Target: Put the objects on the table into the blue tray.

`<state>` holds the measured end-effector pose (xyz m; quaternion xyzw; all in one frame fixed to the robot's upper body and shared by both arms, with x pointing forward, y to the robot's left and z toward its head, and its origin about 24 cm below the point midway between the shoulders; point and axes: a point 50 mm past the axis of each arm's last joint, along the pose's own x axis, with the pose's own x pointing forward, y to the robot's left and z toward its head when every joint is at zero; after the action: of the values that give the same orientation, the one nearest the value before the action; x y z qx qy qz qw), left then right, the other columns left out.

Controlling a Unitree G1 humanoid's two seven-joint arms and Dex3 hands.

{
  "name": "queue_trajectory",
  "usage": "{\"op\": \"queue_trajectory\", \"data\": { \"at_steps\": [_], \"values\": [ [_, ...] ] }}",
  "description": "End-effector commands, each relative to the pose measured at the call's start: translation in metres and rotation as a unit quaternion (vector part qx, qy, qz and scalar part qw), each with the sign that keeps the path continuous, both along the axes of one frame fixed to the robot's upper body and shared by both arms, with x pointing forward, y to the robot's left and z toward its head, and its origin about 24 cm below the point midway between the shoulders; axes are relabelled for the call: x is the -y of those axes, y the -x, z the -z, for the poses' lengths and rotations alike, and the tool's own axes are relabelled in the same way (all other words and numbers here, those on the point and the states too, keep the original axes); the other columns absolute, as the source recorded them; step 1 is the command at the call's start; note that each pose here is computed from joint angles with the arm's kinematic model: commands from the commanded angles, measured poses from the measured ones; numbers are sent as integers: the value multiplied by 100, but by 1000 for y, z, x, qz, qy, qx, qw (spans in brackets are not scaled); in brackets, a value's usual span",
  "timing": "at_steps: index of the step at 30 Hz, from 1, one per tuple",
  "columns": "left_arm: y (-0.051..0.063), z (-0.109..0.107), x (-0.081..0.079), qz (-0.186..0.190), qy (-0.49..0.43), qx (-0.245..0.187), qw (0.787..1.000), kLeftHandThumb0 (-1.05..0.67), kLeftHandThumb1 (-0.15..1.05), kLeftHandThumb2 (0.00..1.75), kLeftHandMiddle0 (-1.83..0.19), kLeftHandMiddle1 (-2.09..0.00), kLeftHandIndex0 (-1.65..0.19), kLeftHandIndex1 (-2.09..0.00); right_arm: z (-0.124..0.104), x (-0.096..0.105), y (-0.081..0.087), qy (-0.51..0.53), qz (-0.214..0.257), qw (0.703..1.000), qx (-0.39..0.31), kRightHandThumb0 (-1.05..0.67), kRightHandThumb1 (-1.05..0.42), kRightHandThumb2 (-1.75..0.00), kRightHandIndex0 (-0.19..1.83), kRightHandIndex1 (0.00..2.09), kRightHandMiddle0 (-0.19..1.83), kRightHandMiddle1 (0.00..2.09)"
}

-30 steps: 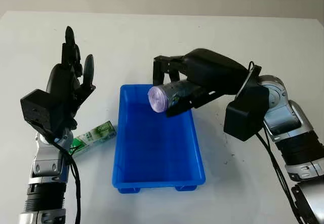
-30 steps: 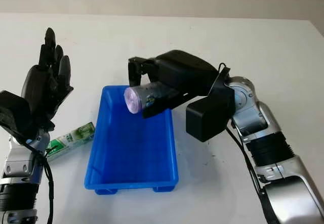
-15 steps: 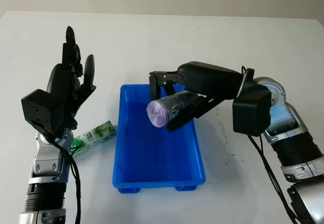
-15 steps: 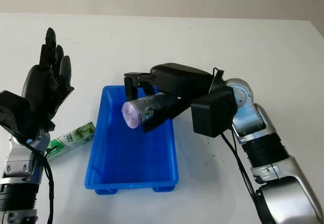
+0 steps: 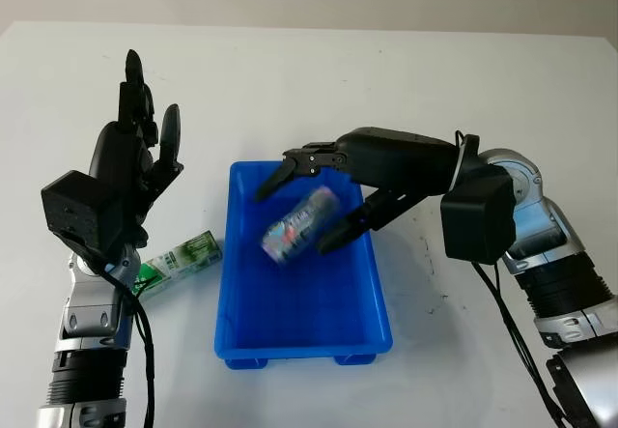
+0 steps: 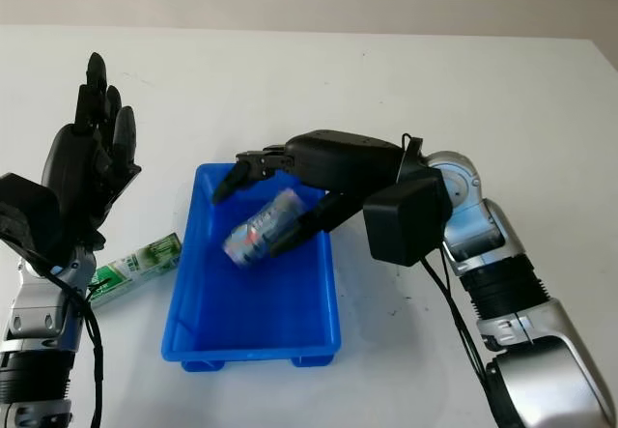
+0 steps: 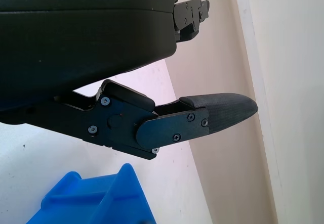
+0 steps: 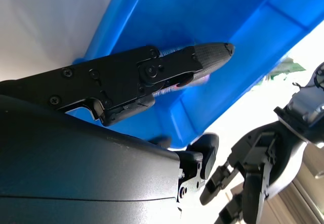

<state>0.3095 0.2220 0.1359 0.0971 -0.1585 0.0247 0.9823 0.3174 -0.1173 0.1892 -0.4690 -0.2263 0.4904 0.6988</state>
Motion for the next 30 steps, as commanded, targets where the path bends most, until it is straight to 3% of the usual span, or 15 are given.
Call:
{"op": "queue_trajectory", "data": {
  "at_steps": [1, 9, 16, 23, 30],
  "values": [
    [0, -5, 2, 5, -3, 11, 1000, -81, 105, 64, 19, 0, 19, 0, 0, 1, 2, 9, -4, 1000, 4, -78, -105, -17, -5, 5, -4, 17],
    [1, -5, 2, 2, -5, 12, 1000, -80, 105, 64, 19, 0, 19, 0, 2, 3, 2, -15, 12, 1000, 6, -86, -105, -28, -19, 0, -19, 4],
    [2, -4, 2, 2, -3, 12, 1000, -80, 105, 63, 19, 0, 19, 0, 10, 25, -5, -127, 102, 986, -36, -87, -105, -42, -19, 0, -19, 0],
    [1, -4, 4, 4, 2, 13, 1000, -79, 105, 63, 19, 0, 19, 0, 24, 49, -10, -238, 207, 947, -60, -88, -105, -58, -19, 0, -19, 0],
    [2, -3, 5, 1, 0, 14, 1000, -79, 105, 62, 19, 0, 19, 0, 50, 70, -12, -359, 333, 861, -139, -79, -105, -63, -19, 0, -19, 0]
  ]
}}
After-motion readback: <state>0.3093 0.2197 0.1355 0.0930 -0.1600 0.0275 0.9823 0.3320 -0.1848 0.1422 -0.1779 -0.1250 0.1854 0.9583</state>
